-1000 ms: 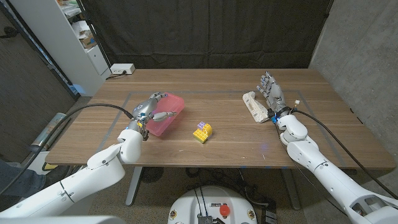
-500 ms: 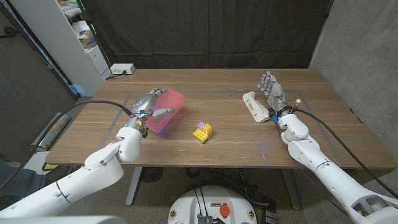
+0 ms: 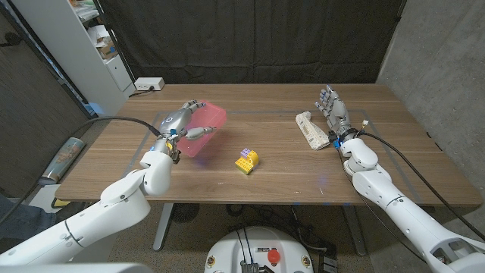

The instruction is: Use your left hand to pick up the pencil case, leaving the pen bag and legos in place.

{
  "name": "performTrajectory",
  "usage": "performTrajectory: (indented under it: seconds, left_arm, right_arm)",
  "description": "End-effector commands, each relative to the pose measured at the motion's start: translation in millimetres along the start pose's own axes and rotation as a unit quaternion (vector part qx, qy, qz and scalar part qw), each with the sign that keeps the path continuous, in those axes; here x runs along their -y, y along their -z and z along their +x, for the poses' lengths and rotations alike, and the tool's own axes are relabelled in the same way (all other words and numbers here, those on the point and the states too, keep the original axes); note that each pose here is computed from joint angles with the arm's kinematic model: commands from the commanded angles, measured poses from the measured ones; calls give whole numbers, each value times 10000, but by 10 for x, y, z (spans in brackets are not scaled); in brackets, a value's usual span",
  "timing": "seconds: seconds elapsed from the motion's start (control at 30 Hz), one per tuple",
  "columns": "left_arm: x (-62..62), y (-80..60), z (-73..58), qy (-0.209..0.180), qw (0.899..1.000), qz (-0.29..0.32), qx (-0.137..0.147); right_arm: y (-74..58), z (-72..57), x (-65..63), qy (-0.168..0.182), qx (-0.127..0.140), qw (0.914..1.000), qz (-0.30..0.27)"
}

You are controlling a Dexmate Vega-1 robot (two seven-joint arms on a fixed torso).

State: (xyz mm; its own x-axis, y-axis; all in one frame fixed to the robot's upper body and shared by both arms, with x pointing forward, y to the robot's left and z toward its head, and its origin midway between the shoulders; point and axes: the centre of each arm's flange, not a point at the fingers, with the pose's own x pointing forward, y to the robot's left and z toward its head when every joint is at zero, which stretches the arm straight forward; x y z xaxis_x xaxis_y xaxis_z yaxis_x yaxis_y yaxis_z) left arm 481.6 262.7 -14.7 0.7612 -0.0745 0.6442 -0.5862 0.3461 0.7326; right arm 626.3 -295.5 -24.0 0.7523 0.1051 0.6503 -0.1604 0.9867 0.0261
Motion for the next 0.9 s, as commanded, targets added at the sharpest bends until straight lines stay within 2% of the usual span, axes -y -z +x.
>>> performTrajectory:
  seconds: [0.03,0.9]
  left_arm:
    - [-137,-83,19,-176,9998,59,112]
    - [-421,-258,138,-470,9979,244,362]
  right_arm:
    - [-18,-9,15,5,5,10000,-4]
    - [26,30,-18,-12,-47,10000,3]
